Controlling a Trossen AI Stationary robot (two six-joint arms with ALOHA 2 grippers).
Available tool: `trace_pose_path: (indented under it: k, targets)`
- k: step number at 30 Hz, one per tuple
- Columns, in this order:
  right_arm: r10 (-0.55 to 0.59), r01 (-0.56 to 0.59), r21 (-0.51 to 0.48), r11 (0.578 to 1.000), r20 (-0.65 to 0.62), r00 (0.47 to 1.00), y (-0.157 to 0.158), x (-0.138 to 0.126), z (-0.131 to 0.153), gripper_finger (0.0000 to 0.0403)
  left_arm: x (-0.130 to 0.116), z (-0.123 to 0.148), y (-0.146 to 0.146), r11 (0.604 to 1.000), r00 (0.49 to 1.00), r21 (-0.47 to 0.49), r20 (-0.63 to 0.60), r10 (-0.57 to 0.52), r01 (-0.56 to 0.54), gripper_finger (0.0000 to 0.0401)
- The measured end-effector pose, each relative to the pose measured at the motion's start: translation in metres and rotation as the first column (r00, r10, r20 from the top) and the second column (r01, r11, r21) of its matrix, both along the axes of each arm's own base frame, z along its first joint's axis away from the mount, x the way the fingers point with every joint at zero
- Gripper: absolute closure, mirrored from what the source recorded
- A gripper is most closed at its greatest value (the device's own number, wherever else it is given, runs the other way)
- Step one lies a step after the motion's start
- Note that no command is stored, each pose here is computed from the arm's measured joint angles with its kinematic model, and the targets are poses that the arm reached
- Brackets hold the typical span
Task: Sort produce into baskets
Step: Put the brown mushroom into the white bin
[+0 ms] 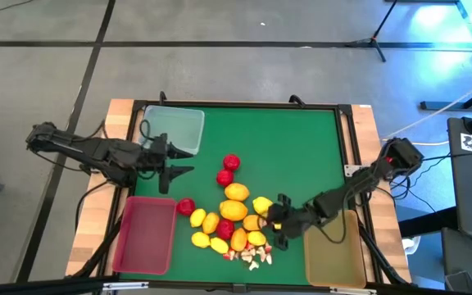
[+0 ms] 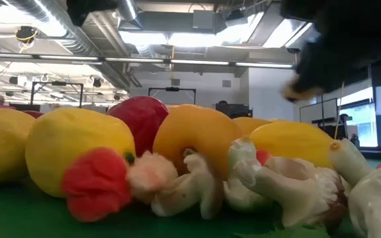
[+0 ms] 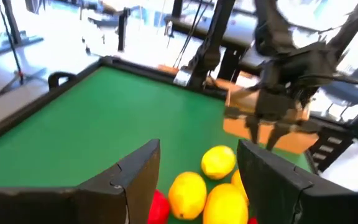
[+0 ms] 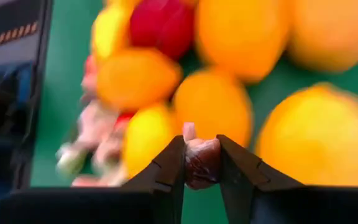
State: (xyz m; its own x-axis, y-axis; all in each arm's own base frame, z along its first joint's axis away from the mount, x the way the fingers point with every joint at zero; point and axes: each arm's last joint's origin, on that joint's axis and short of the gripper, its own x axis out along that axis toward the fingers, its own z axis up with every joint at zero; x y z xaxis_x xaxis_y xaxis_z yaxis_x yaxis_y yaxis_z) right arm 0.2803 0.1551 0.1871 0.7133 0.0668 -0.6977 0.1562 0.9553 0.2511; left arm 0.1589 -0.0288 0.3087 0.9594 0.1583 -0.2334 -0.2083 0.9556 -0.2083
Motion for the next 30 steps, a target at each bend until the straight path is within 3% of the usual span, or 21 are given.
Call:
trace_pose_path:
  k: [10, 23, 30]
  targets:
    - [-0.078, 0.091, -0.126, 0.988, 0.107, 0.991, -0.065, 0.034, 0.009, 0.0325, -0.027, 0.01, 0.008, 0.999, 0.998, 0.047, 0.054, 0.022, -0.024, 0.0191]
    - [-0.133, 0.205, -0.254, 0.945, 0.275, 0.952, -0.133, 0.075, 0.064, 0.0325, -0.04, 0.013, 0.013, 0.992, 0.995, 0.096, 0.066, 0.079, -0.085, 0.0191]
    - [-0.096, 0.21, -0.307, 0.928, 0.346, 0.933, -0.161, 0.121, 0.064, 0.0325, -0.041, 0.013, 0.013, 0.99, 0.994, 0.105, 0.067, 0.082, -0.088, 0.0191]
